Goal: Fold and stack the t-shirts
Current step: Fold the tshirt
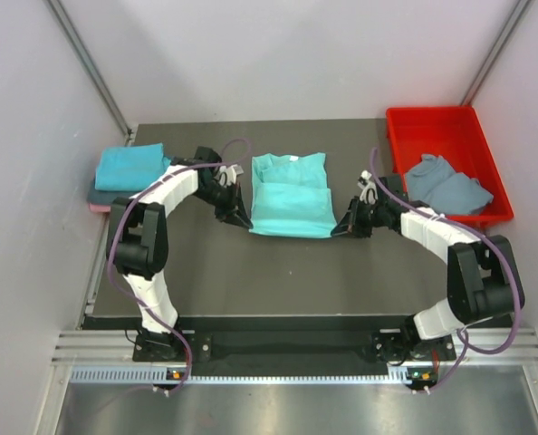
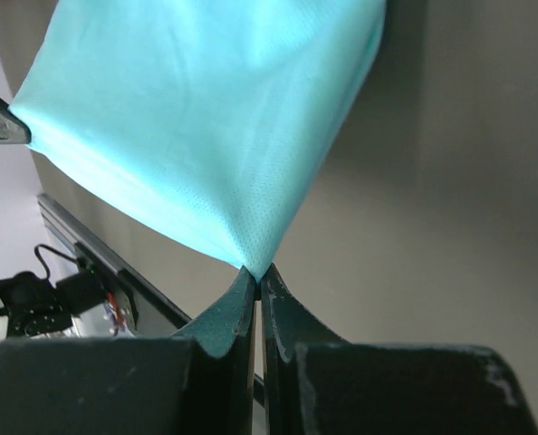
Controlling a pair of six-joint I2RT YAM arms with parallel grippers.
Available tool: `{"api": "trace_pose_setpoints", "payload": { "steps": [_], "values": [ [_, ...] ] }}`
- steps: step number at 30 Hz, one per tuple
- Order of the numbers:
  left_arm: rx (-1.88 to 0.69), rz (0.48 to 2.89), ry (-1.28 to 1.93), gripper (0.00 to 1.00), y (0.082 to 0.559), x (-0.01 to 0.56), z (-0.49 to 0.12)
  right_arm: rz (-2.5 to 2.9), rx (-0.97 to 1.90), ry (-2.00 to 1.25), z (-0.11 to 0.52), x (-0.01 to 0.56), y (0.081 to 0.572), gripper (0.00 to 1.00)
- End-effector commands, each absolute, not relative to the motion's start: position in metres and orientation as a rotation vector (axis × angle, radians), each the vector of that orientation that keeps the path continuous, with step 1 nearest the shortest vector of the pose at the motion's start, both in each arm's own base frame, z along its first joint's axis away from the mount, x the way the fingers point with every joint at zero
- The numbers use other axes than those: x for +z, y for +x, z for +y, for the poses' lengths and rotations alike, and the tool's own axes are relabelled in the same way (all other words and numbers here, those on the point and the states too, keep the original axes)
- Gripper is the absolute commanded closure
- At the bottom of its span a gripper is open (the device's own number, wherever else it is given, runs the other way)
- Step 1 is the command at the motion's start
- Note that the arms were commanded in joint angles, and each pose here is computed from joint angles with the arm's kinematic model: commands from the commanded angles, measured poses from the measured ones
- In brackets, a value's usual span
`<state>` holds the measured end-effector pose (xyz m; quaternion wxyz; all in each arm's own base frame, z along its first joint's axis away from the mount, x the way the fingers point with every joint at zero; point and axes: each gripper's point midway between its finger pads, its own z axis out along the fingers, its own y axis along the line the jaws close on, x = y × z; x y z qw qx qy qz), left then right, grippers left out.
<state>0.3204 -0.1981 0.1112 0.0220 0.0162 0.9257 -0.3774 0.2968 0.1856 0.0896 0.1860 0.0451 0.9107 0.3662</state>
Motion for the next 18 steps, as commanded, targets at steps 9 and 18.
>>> {"api": "trace_pose_setpoints", "payload": {
  "steps": [9, 18],
  "values": [
    [-1.153, 2.734, 0.139, 1.00, 0.323, 0.162, -0.201, 2.354, 1.029, 0.001, 0.190, 0.156, 0.321, 1.00],
    [-1.062, 2.630, 0.199, 1.00, 0.358, 0.187, -0.201, 2.271, 1.021, -0.026, 0.198, 0.182, 0.360, 1.00]
  ]
}}
